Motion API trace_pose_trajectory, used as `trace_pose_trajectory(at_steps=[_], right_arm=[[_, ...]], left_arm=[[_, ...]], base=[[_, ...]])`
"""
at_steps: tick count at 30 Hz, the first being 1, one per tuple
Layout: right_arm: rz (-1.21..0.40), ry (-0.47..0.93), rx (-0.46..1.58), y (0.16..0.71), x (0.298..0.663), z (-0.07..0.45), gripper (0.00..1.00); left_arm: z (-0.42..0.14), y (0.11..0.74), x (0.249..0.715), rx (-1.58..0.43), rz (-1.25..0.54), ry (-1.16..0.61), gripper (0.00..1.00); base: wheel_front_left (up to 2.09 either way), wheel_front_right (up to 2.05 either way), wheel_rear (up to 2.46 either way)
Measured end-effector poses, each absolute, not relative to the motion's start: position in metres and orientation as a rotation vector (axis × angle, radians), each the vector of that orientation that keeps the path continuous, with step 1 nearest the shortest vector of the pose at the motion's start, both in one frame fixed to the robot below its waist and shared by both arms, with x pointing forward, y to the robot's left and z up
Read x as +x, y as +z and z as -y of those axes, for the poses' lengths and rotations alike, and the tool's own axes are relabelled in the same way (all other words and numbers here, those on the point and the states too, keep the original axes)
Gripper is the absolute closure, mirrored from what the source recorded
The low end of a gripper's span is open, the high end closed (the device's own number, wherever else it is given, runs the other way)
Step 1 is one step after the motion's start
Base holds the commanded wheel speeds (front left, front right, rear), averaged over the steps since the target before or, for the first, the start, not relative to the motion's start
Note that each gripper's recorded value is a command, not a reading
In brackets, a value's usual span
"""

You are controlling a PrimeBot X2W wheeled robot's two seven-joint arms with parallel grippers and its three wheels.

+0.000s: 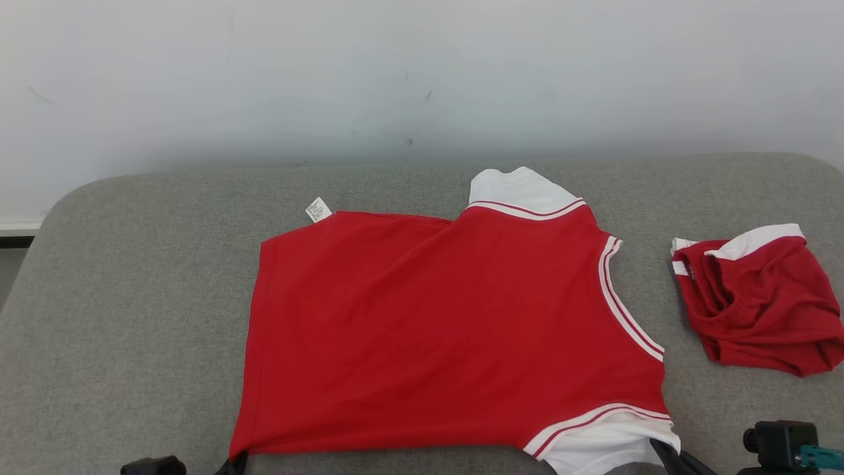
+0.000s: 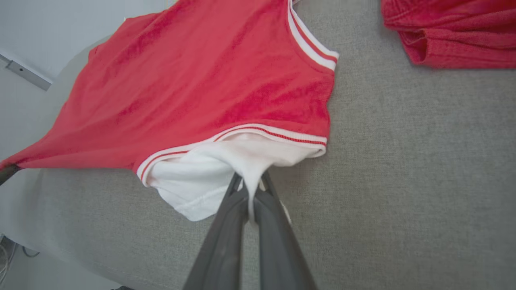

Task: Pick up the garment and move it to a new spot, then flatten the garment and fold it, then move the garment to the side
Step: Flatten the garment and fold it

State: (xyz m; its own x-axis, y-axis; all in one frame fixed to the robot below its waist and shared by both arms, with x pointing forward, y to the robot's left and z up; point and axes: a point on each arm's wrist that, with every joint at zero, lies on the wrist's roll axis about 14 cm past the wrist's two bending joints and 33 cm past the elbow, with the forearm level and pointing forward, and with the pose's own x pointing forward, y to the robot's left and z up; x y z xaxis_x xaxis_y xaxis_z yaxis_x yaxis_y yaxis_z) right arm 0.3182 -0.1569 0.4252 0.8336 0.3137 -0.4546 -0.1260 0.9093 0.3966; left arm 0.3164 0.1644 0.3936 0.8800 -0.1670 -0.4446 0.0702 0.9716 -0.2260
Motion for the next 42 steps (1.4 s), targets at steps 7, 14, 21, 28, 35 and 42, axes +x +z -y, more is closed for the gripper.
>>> trace_pose_trajectory(at_steps=[7,14,21,28,35,42], right_arm=[[-0.517,0.210,0.414,0.432,0.308,0.171,1.00],[-0.501,0.208,0.456,0.441,0.300,0.174,1.00],[-0.420,0.260,0.449,0.469,0.319,0.167,1.00],[-0.403,0.267,0.379,0.481,0.340,0.175,1.00],[-0.469,0.299,0.311,0.475,0.362,0.168,1.00],[-0.484,0.347,0.270,0.483,0.397,0.152,1.00]], left_arm=[[-0.164,0.394,0.308,-0.204,-0.480,-0.134,1.00],[-0.167,0.400,0.306,-0.191,-0.463,-0.137,1.00],[-0.154,0.419,0.319,-0.186,-0.413,-0.191,1.00],[-0.157,0.429,0.332,-0.152,-0.404,-0.217,1.00],[-0.160,0.427,0.345,-0.124,-0.441,-0.236,1.00],[-0.161,0.429,0.363,-0.101,-0.464,-0.246,1.00]], base=[[0.00,0.00,0.00],[0.00,0.00,0.00],[0.00,0.00,0.00],[0.00,0.00,0.00],[0.00,0.00,0.00],[0.00,0.00,0.00]])
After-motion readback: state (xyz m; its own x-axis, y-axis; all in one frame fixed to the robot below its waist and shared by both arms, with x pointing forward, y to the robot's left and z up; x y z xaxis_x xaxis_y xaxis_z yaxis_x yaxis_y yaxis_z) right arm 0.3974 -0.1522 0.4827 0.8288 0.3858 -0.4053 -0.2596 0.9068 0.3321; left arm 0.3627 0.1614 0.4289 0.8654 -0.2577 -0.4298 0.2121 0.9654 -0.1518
